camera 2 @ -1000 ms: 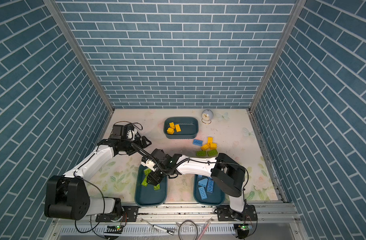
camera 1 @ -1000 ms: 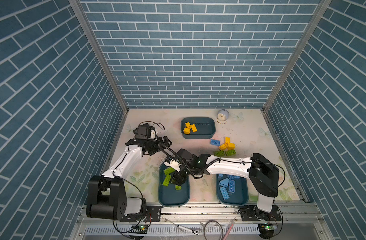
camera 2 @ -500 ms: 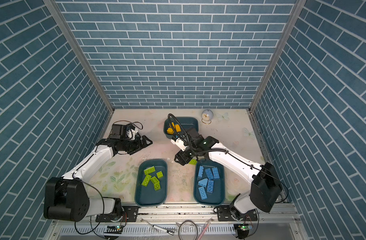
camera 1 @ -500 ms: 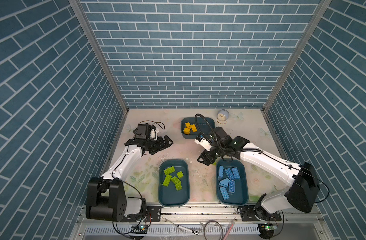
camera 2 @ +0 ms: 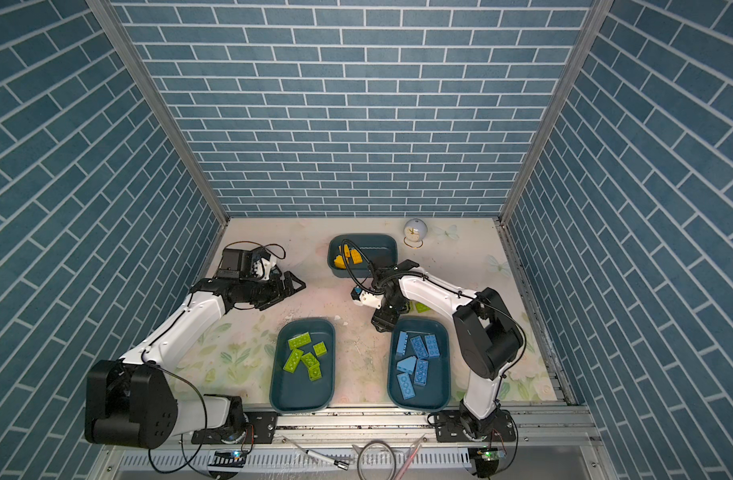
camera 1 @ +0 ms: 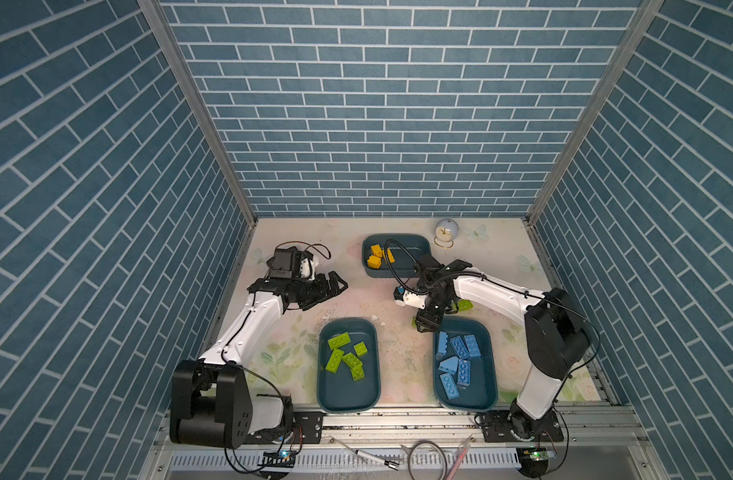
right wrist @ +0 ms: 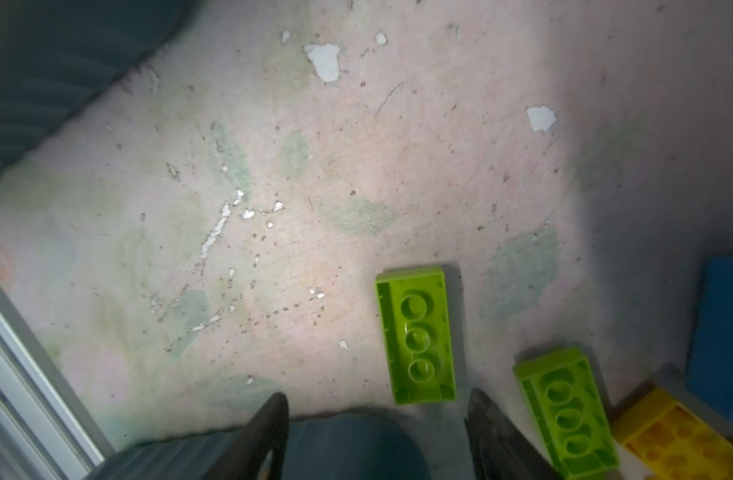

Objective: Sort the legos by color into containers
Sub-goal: 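Move the right gripper back over the lime-green bricks in the pile, then grasp a lime-green 2x4 brick with the right gripper, then carry the green brick with the right gripper into the green bin, release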

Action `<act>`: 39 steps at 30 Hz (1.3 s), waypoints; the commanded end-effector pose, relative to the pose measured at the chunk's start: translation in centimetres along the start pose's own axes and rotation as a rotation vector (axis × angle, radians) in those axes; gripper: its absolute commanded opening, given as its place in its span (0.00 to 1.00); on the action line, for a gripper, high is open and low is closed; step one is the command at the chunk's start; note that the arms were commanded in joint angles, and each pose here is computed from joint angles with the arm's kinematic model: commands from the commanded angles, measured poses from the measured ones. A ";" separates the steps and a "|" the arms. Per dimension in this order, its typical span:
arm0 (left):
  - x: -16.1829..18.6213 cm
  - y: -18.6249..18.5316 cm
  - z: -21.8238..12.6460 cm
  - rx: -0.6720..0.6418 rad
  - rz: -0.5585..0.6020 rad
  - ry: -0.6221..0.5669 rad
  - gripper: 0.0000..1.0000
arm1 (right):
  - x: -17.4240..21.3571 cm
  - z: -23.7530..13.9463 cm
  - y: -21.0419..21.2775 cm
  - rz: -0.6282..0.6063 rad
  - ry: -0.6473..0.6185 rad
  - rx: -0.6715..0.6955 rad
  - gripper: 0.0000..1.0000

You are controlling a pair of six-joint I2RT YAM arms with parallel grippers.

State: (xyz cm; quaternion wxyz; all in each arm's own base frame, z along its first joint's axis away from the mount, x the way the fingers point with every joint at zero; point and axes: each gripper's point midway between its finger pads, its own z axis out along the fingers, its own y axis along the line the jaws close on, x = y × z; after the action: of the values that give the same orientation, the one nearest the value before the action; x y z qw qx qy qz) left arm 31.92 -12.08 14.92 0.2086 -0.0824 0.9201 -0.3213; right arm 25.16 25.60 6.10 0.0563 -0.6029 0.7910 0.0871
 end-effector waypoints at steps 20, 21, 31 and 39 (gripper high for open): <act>0.6 -0.5 -1.0 -0.005 0.045 0.045 0.98 | 0.6 2.7 -2.2 -0.105 0.141 0.028 0.28; 0.5 -0.5 -1.0 -0.008 0.044 0.046 0.98 | -0.3 1.8 -2.0 -0.104 0.104 0.033 0.27; 0.0 -0.3 -0.8 -0.025 0.056 0.050 0.98 | -11.0 -5.0 10.1 -0.255 -0.298 -0.104 0.26; -0.4 -0.4 -0.3 -0.017 0.054 0.065 0.98 | -16.1 -2.8 18.7 -0.372 -0.371 -0.231 0.28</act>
State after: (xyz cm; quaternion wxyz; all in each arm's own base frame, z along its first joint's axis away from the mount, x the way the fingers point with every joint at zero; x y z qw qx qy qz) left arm 31.73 -12.17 14.98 0.1835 -0.0567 0.9310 -0.3104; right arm 12.92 42.93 14.07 0.1628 -0.7219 0.6281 0.2405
